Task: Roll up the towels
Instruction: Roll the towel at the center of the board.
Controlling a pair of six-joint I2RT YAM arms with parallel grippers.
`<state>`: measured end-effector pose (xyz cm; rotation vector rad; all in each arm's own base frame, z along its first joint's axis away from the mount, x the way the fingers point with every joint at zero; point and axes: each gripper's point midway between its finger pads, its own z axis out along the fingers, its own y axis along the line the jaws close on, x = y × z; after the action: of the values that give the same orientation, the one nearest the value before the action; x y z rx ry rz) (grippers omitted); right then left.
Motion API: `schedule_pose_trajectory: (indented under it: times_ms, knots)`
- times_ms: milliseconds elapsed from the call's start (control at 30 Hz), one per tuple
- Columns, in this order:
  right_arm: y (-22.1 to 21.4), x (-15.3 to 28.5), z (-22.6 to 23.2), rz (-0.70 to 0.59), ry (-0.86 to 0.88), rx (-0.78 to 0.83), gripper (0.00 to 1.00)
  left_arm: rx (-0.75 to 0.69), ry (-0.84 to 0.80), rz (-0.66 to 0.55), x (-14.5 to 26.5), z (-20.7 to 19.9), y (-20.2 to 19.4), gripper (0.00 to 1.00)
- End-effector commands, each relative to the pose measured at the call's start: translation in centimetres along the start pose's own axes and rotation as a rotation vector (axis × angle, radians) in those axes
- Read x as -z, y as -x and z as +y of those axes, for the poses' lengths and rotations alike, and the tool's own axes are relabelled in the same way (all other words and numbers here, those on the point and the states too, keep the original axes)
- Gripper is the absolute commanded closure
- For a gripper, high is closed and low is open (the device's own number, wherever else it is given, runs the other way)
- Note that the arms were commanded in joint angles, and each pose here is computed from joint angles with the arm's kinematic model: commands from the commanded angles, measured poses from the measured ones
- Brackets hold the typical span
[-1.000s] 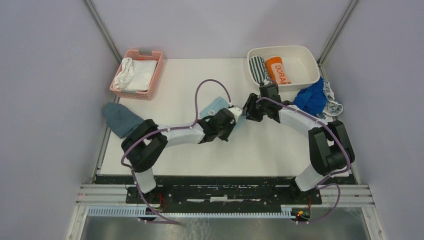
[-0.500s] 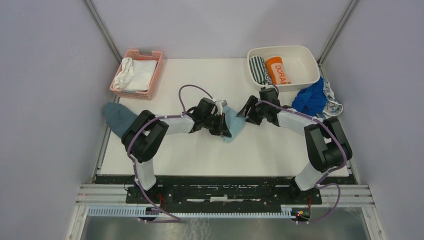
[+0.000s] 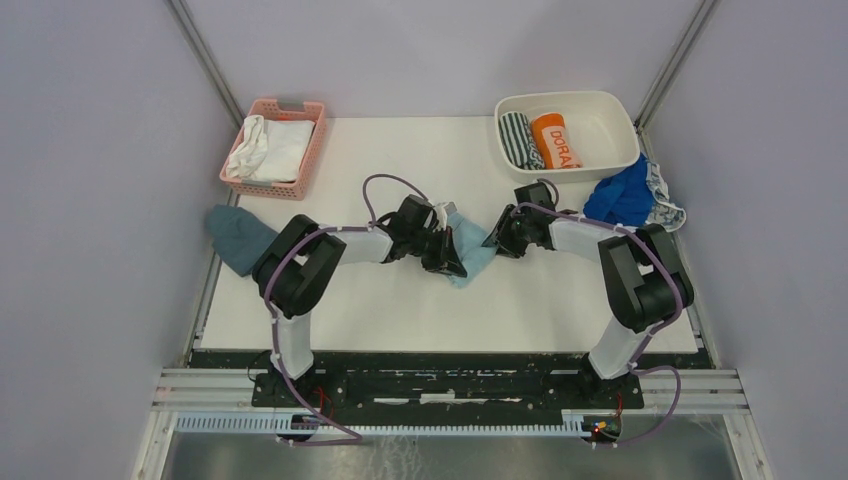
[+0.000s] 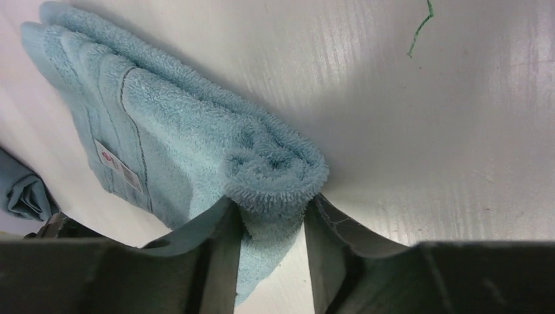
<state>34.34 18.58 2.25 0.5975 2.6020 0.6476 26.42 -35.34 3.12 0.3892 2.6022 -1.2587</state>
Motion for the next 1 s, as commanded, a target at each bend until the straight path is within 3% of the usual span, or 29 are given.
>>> schedule_pose_trajectory:
  times_ms: [0,133,267,567,767,967]
  knots:
    - [-0.2,-0.3,-2.2,0.009,-0.111,0.011,0.6,0.063,0.07,0.003,-0.4,1.5,-0.3,0.92]
    - [-0.3,-0.3,-2.4,0.032,-0.136,0.025,0.84,-0.006,0.165,-0.053,0.6,2.1,0.4,0.8]
    - [-0.3,-0.1,-2.6,0.043,-0.165,0.022,0.9,-0.19,0.336,-0.171,2.4,1.1,1.8,0.64]
    - [-0.7,-0.3,-2.6,0.079,-0.179,0.015,0.92,-0.796,0.847,-0.371,4.7,-3.1,2.6,0.52]
    - [-0.9,-0.6,-2.4,0.096,-0.166,0.008,0.93,-1.113,1.021,-0.35,3.4,-5.0,1.4,0.51]
    - [-1.0,-0.7,-2.3,0.101,-0.161,0.006,0.93,-1.258,1.091,-0.288,1.4,-4.9,0.0,0.47]
